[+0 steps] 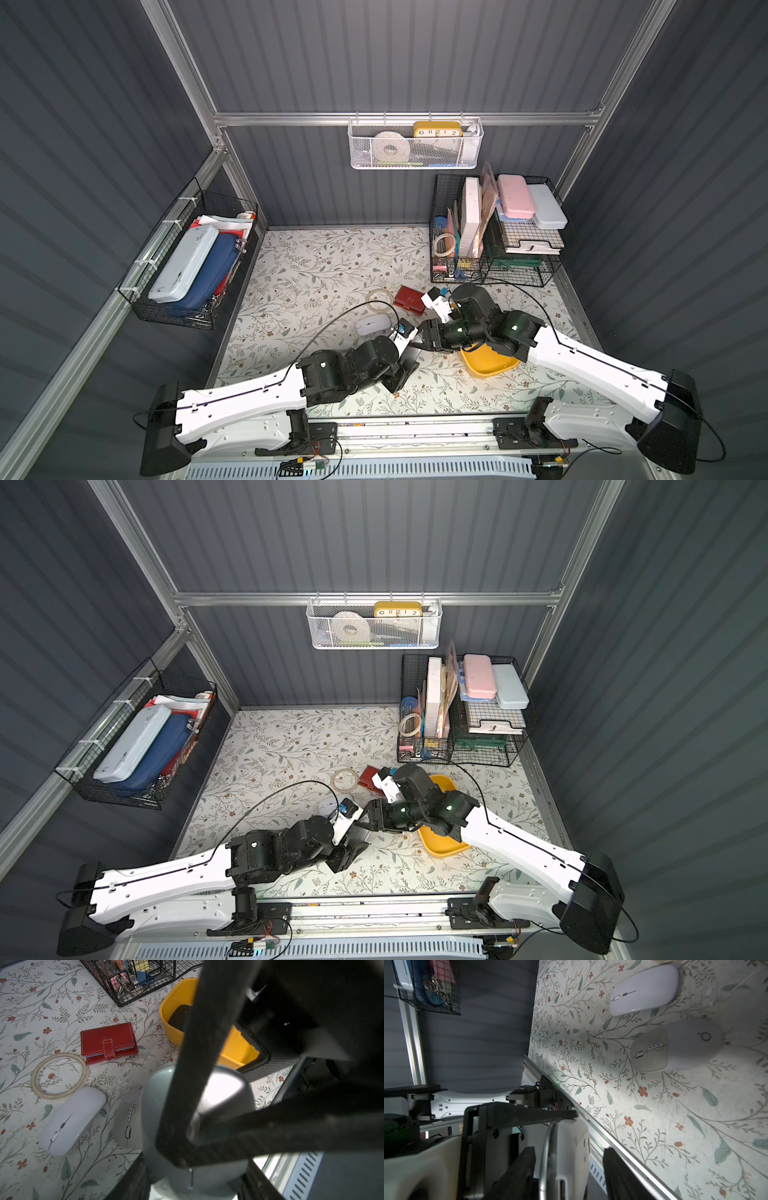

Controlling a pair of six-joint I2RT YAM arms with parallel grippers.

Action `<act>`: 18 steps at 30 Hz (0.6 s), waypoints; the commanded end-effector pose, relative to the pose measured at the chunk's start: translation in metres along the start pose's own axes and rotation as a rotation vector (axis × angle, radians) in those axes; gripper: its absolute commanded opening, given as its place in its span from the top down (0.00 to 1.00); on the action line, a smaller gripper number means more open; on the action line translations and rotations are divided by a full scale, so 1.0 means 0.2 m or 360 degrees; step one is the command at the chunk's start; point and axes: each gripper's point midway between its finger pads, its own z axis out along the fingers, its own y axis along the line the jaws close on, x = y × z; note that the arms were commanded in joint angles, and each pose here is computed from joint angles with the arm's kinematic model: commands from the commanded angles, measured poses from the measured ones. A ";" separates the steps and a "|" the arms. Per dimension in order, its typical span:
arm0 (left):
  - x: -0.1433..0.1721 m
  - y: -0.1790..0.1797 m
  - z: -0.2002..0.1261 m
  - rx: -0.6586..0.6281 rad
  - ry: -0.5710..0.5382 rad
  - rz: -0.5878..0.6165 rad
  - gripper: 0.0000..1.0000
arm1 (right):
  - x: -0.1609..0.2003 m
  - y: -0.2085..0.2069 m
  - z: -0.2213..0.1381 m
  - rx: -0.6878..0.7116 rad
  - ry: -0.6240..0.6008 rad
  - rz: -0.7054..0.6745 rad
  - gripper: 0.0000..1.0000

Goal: Put the mouse in the storage box
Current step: Pick up the mouse from the center of the board.

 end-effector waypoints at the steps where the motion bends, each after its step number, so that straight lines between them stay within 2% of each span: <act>1: -0.03 0.00 0.02 -0.0011 -0.0044 0.0031 0.60 | 0.03 -0.01 0.04 0.0009 0.0042 -0.0021 0.48; 6: -0.03 0.00 0.03 -0.0019 -0.0021 0.0041 0.60 | 0.02 0.02 0.11 -0.0023 0.0050 0.0003 0.54; 13: -0.02 0.01 0.04 -0.0036 -0.0021 0.0024 0.57 | 0.04 0.02 0.15 -0.0024 0.0069 0.0012 0.70; 14: -0.03 0.01 0.04 -0.0035 -0.0027 0.0019 0.53 | 0.03 0.02 0.15 -0.0024 0.0056 0.0010 0.72; 15: -0.02 0.01 0.04 -0.0034 -0.0020 0.0019 0.45 | 0.03 0.02 0.15 -0.0018 0.0045 0.0003 0.73; 17: -0.01 0.01 0.05 -0.0046 -0.0009 0.0012 0.10 | 0.00 0.02 0.14 -0.0001 -0.0014 -0.0015 0.74; 18: -0.02 0.02 0.05 -0.0059 -0.0012 0.0002 0.02 | -0.02 0.01 0.14 0.0011 -0.0045 -0.0021 0.74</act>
